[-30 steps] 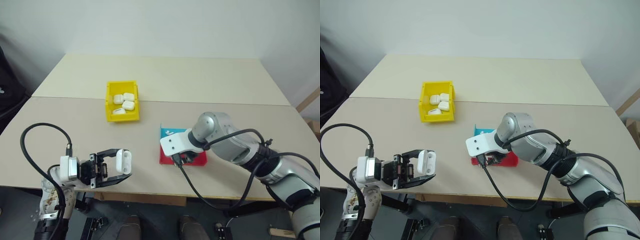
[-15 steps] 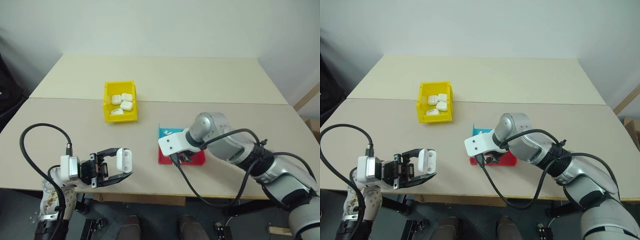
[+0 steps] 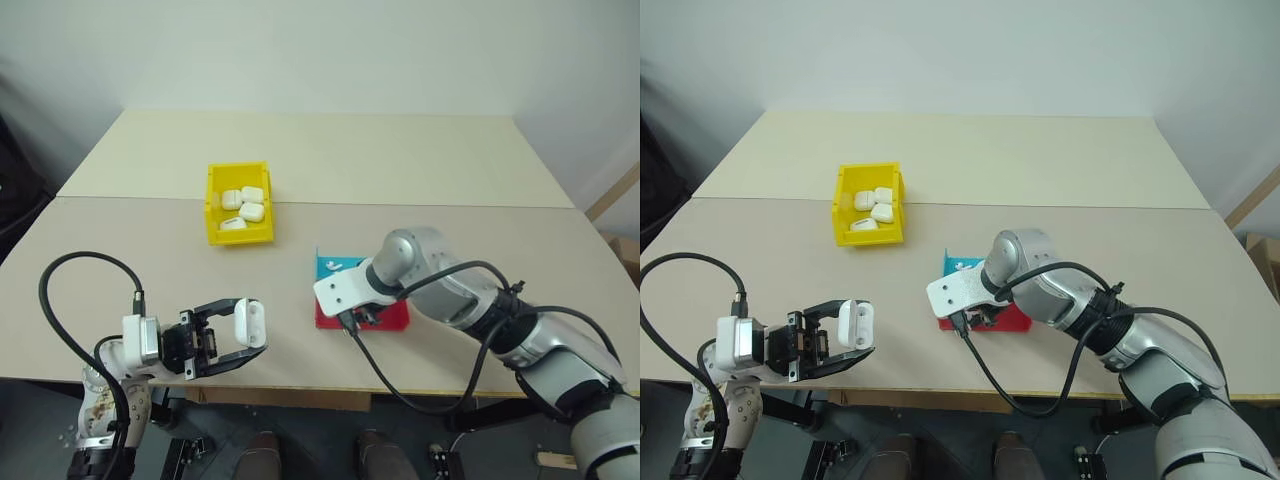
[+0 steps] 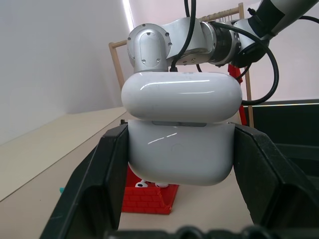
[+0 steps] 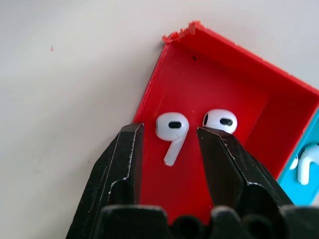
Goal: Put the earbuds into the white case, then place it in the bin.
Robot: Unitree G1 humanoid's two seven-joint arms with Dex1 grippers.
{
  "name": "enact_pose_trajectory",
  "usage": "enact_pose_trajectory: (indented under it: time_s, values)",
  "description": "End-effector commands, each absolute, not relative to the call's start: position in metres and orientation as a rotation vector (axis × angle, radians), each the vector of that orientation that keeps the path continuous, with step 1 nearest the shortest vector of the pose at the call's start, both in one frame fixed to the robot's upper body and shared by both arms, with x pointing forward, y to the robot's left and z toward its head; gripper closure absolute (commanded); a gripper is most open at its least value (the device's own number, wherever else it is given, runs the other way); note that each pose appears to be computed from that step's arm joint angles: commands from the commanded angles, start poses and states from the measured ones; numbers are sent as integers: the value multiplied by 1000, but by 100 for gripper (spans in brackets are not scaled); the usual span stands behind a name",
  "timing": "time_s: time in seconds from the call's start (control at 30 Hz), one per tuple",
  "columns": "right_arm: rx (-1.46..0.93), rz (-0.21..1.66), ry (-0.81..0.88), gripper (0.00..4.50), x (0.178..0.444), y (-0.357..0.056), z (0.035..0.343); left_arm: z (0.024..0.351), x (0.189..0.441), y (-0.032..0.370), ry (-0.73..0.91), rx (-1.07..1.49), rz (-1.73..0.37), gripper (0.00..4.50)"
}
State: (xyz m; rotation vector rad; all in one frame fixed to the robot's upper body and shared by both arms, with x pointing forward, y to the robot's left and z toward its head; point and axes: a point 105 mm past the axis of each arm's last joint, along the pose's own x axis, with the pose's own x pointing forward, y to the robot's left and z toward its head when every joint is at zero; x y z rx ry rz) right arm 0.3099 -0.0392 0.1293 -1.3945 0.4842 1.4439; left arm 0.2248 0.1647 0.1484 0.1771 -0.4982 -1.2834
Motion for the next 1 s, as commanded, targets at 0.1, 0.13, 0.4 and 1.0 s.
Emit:
enact_pose_trajectory:
  time_s: [0.1, 0.13, 0.4, 1.0]
  values:
    - [-1406, 1448, 443, 240, 311, -36, 136, 153, 221, 165, -527, 216, -1272, 172]
    - [-1406, 1448, 442, 240, 311, -36, 136, 153, 221, 165, -526, 217, -1271, 172]
    - [-1416, 1443, 446, 240, 314, -37, 135, 152, 222, 166, -522, 227, -1261, 172]
    - [-1420, 1442, 438, 323, 315, -36, 136, 151, 225, 167, -521, 241, -1250, 172]
